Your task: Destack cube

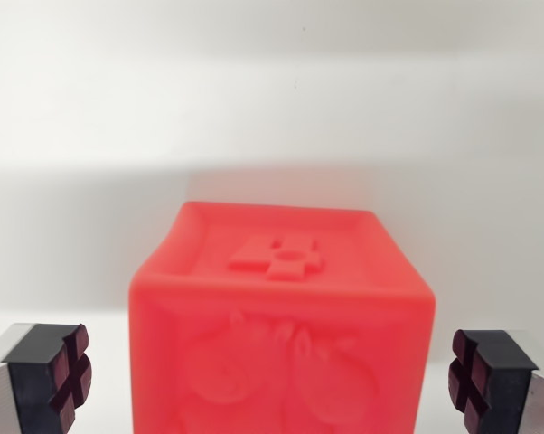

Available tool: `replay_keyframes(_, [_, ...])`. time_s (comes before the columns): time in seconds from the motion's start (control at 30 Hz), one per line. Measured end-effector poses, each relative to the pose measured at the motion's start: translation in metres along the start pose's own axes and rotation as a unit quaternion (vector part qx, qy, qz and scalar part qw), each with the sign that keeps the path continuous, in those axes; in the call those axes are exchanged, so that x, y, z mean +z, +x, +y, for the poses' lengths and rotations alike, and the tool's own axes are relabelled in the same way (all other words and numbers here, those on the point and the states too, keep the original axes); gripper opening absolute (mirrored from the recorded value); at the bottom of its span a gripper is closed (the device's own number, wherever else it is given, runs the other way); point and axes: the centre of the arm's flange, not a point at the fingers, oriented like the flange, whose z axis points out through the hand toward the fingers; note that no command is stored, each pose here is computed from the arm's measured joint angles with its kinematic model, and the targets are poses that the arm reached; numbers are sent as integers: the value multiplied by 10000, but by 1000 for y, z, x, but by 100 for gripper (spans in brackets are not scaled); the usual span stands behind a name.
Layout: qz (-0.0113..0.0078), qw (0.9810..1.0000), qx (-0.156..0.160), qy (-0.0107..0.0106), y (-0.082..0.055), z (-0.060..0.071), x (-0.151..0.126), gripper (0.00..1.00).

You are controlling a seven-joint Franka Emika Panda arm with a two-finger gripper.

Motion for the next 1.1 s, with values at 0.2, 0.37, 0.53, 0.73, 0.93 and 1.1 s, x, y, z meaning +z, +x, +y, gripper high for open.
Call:
replay_keyframes(0.2, [-6,10000,3,0,0,0,-13,100])
replay_keyframes(0.37, [-9,10000,4,5,0,0,-32,100])
replay_keyframes(0.53, [-11,10000,4,10,1,0,-48,100])
replay_keyframes(0.73, [-14,10000,4,11,1,0,-70,100])
replay_keyframes(0.93, [-15,10000,3,17,1,0,-96,100])
replay_keyframes(1.1, [-16,10000,2,16,0,1,-116,100])
